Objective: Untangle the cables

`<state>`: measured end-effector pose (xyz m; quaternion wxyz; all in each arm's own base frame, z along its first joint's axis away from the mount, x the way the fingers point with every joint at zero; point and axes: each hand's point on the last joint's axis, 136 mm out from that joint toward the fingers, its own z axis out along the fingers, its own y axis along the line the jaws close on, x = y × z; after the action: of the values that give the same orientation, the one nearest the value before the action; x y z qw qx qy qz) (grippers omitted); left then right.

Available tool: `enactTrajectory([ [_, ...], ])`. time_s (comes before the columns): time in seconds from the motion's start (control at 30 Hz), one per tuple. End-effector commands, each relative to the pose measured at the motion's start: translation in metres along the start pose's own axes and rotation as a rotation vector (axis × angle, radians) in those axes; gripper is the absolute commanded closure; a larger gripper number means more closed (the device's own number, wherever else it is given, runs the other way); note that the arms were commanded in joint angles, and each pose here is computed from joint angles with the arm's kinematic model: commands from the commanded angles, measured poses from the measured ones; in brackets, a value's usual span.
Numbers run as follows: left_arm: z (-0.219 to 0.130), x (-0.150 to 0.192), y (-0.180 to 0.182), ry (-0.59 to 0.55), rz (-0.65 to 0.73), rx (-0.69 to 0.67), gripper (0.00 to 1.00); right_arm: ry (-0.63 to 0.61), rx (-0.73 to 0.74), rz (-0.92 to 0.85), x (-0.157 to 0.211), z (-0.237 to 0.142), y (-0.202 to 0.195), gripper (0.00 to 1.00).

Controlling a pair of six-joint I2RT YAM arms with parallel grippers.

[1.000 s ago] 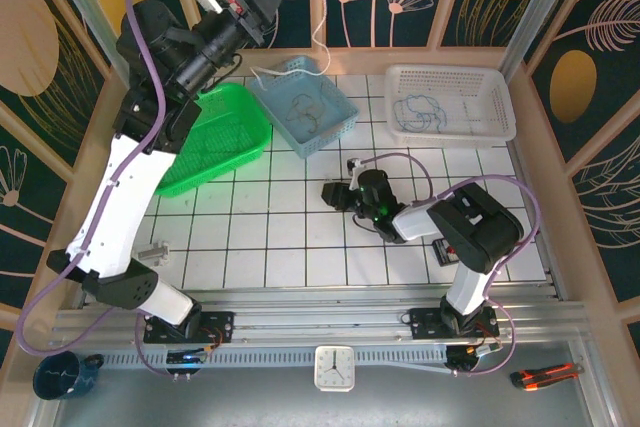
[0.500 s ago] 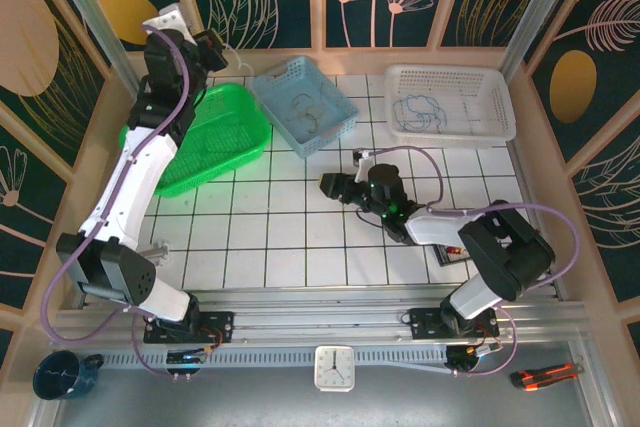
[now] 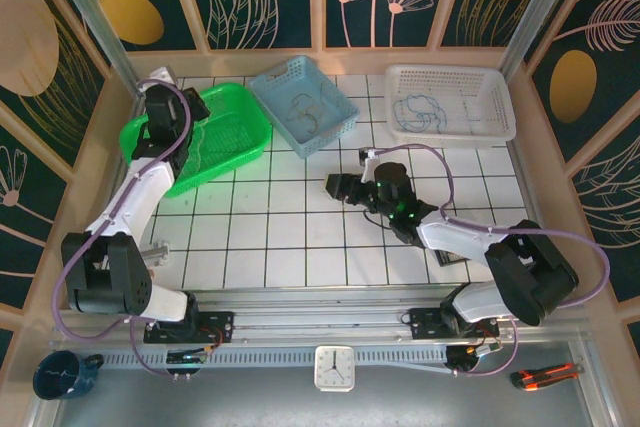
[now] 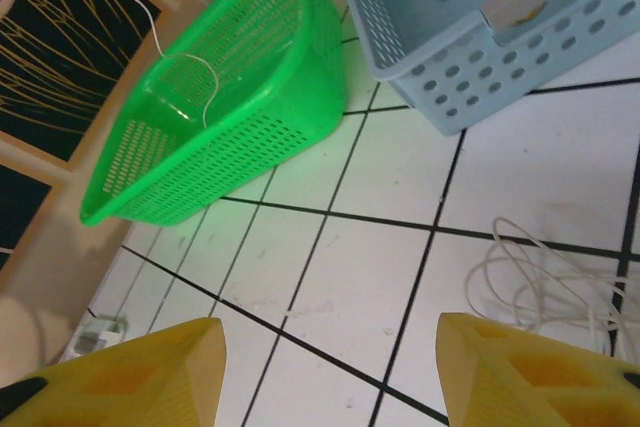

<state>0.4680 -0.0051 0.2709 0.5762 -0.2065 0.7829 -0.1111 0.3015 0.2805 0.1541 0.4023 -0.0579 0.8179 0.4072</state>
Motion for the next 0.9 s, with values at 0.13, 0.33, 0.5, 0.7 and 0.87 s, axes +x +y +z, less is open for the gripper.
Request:
enactTrajectory([
  [0.13,-0.015,-0.034,-0.003,-0.079,0.023,0.009,0.01,0.012,0.096,-0.058,0.000,-0.003,-0.013,0.42],
  [0.33,-0.020,-0.035,-0.015,-0.043,0.030,0.061,0.01,0.033,0.157,-0.078,0.006,-0.005,-0.026,0.42],
  [0.5,-0.036,-0.028,-0.034,-0.002,-0.014,0.182,0.01,0.066,0.190,-0.089,0.016,-0.008,-0.035,0.42],
  [0.7,-0.065,-0.001,-0.068,0.084,-0.035,0.345,0.01,0.096,0.212,-0.093,0.024,-0.017,-0.047,0.43],
  [0.87,-0.088,0.062,-0.097,0.198,-0.003,0.411,0.01,0.059,0.209,-0.032,0.012,-0.030,-0.058,0.43],
])
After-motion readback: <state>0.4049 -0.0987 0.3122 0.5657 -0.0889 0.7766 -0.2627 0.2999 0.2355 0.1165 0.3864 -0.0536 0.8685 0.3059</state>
